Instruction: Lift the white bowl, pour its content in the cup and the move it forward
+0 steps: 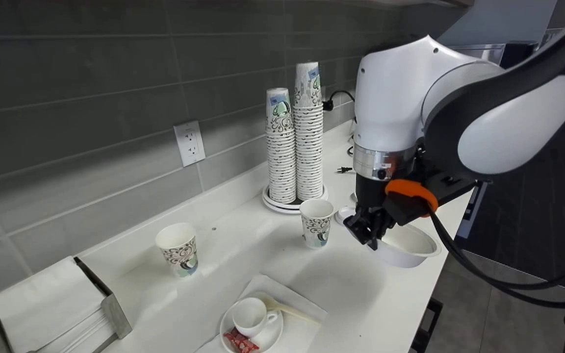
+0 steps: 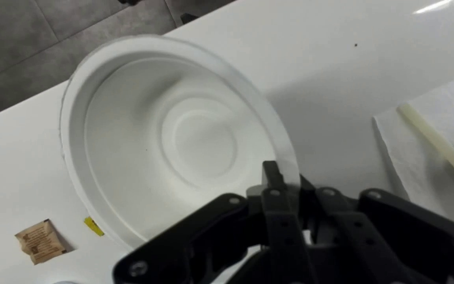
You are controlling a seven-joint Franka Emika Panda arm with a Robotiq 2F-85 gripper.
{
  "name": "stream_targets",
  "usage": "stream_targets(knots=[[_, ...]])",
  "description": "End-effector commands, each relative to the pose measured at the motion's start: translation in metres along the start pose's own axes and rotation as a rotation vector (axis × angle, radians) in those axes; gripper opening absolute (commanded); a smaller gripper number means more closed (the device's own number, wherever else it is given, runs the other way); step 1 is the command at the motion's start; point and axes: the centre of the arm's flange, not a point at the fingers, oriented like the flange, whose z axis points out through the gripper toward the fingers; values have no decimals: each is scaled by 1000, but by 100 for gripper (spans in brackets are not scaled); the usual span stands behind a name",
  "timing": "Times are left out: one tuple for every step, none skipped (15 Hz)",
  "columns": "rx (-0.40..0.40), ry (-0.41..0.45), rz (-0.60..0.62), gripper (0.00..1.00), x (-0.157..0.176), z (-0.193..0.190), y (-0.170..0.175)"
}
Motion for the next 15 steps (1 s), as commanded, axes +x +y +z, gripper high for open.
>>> stream_targets(knots=[[-6,12,-19,1,-11,27,-11],[1,11,-33,1,-13,33,-13],[13,24,-49,1,-13,38,-17],[18,33,-65,1,-12,43,-20],[20,48,-85,1,-11,47,-24],[22,59,-104,1,-10,52,-27],[18,73,-126,1,-8,56,-30],[18,86,-147,1,-7,61,-32],[9,102,-166,1,-6,65,-34],[3,105,-184,1,-5,69,-35],[-4,109,-198,1,-4,73,-36],[-10,104,-211,1,-3,75,-37],[-16,99,-227,1,-3,78,-38],[-16,86,-244,4,-3,80,-39],[-17,96,-250,31,-3,82,-41]])
